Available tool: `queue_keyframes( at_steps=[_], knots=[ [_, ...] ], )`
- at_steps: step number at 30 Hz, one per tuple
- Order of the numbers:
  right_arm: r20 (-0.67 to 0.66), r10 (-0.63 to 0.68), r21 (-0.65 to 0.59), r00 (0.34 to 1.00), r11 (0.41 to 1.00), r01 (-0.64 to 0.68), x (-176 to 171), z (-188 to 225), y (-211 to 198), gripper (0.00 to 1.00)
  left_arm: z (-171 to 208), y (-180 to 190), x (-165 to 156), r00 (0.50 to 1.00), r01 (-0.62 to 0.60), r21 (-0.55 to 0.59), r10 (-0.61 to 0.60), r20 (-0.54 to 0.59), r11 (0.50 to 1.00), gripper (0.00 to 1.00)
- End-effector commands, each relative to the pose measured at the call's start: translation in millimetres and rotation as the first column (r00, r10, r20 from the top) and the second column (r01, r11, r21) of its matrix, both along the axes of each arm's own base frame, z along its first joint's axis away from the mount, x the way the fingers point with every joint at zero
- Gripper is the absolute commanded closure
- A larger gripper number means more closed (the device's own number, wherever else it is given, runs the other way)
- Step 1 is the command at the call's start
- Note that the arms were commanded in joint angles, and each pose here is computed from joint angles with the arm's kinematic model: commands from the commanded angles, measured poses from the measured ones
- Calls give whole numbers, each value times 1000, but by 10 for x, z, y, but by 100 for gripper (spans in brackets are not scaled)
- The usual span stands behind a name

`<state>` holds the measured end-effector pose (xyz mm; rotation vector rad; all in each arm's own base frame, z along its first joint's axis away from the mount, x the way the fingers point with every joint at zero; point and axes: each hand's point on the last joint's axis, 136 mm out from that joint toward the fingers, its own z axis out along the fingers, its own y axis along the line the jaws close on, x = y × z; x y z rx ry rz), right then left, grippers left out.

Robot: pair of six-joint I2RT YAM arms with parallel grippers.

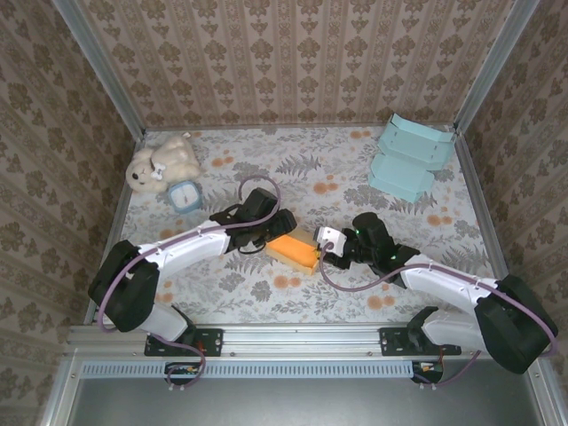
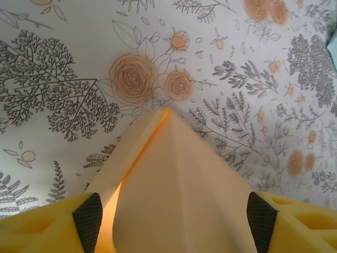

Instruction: Fold the paper box

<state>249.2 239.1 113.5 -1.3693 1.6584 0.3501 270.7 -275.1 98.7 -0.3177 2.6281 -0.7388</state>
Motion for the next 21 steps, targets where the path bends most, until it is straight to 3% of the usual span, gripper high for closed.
queue_keyframes(
  at_steps=[1, 7, 10, 21],
  knots=[
    [30, -16, 17, 999, 1000, 15, -6, 150, 2, 58, -9, 99, -53, 1000, -24, 26, 23, 7, 999, 25],
    [42, -39, 56, 998, 998, 37, -119, 296, -35, 53, -21, 225, -83, 998, -51, 52, 50, 26, 997, 25],
    [48, -52, 84, 997, 995, 47, -181, 368, -63, 45, -45, 278, -94, 997, -67, 62, 65, 29, 996, 25],
    [-9, -57, 216, 998, 975, 58, -418, 711, -41, 36, -98, 305, -124, 998, -68, 79, 66, 26, 995, 24]
  ],
)
